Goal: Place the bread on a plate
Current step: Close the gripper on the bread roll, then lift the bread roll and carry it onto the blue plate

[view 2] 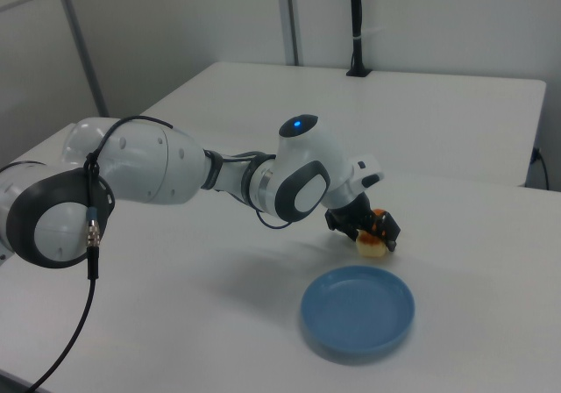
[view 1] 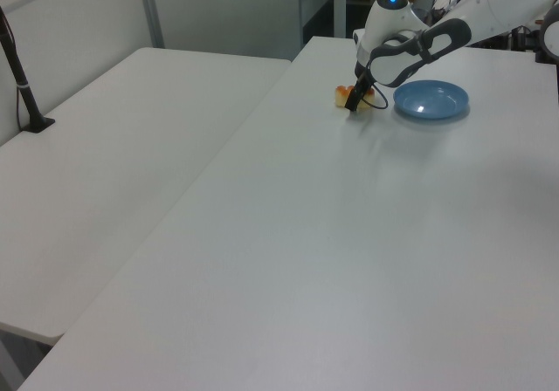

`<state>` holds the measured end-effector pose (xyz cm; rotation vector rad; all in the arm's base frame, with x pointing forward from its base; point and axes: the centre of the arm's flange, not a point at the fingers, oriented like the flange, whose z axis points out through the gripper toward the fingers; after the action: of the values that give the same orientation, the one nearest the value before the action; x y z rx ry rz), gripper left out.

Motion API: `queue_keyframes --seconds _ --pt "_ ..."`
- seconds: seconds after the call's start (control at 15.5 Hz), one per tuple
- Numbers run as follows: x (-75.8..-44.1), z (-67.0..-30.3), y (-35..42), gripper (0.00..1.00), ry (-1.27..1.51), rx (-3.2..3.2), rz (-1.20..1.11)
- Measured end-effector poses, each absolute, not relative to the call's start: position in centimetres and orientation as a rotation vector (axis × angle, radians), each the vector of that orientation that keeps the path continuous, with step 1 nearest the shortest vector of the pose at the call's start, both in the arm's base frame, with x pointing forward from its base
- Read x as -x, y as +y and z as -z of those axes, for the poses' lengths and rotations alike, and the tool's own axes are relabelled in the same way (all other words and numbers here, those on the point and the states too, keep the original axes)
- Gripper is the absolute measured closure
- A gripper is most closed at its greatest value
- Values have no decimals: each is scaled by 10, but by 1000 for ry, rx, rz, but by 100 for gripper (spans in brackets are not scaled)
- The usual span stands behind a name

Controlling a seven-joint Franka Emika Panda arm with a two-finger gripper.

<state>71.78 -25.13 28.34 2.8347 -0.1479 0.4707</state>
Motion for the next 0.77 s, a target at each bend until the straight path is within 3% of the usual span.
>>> queue_keyframes --seconds 0.06,0.26,0.39,0.58,0.77 --pt "-718 -282 -251 6 -153 -2837 -473" --pt "-721 -292 -254 42 -181 -2839 -511" --pt "-724 -307 -255 57 -190 -2832 -547" --pt "-720 -342 -261 57 -215 -2833 -566" --pt "-700 -374 -273 56 -186 -2896 -414"
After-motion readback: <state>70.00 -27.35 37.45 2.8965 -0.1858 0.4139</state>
